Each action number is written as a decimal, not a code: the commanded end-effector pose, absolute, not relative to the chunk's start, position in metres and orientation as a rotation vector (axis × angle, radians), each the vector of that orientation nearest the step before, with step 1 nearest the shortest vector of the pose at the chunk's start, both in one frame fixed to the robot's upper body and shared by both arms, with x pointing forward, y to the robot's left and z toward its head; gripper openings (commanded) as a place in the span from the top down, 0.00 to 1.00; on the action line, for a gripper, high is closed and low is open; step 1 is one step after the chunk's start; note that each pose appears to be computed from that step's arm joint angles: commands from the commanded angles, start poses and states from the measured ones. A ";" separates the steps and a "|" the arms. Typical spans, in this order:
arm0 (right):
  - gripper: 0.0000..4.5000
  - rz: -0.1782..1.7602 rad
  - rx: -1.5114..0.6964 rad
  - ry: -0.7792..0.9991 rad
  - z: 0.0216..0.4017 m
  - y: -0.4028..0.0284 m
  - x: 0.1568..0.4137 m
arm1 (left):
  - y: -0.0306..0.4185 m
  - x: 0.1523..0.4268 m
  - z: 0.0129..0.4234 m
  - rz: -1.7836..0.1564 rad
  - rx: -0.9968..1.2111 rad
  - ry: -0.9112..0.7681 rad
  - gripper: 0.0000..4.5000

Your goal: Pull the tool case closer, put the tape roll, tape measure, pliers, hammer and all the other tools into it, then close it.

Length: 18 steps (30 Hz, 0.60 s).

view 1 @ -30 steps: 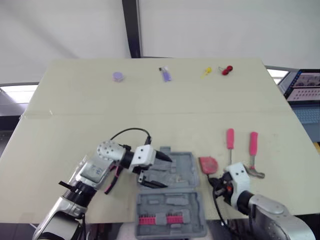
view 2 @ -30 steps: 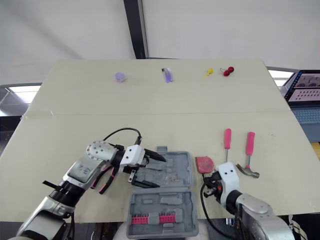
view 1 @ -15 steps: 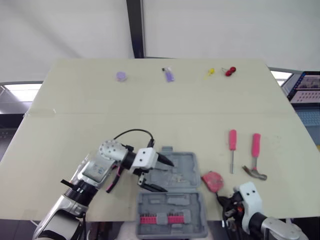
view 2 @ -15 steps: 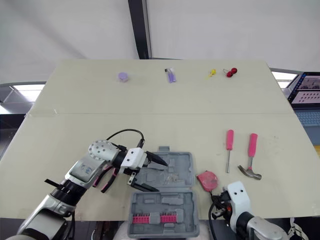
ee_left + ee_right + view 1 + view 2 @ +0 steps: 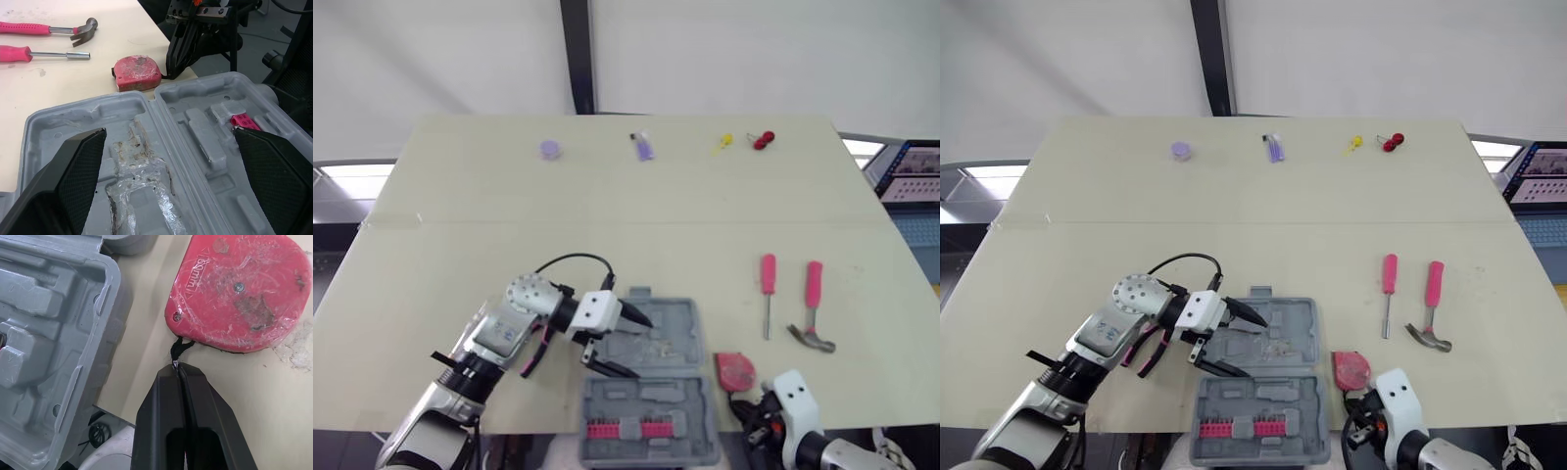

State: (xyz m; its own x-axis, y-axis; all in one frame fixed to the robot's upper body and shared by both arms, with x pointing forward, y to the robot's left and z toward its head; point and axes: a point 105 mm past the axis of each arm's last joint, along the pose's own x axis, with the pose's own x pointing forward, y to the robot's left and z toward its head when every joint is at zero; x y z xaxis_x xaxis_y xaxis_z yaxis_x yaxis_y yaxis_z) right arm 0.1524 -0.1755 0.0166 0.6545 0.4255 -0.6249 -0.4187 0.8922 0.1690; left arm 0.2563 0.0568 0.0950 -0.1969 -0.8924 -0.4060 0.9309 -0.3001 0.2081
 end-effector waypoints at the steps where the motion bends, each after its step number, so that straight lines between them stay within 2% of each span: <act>1: 0.99 0.520 0.031 0.722 0.021 -0.173 0.148 | 0.055 0.253 0.097 -1.813 0.557 0.082 0.00; 4: 0.80 0.591 0.024 0.723 0.033 -0.177 0.142 | 0.055 0.253 0.096 -1.813 0.554 0.079 0.00; 8: 0.36 0.746 -0.033 0.714 0.056 -0.190 0.134 | 0.054 0.251 0.097 -1.826 0.557 0.056 0.00; 11: 0.01 0.856 -0.151 0.634 0.076 -0.208 0.147 | 0.053 0.251 0.098 -1.836 0.579 0.029 0.00; 15: 0.01 1.090 -0.507 0.552 0.075 -0.227 0.165 | 0.050 0.250 0.099 -1.851 0.597 -0.007 0.00; 18: 0.01 1.193 -0.605 0.505 0.064 -0.234 0.182 | 0.049 0.250 0.098 -1.850 0.633 -0.030 0.00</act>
State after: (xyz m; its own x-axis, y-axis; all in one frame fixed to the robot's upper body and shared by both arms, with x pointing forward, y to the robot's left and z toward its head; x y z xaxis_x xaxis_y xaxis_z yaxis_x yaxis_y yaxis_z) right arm 0.1862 -0.2339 0.0739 0.3564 0.6799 -0.6409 -0.9295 0.3276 -0.1693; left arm 0.2521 0.0519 0.0956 -0.2247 -0.8889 -0.3992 0.8906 -0.3536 0.2860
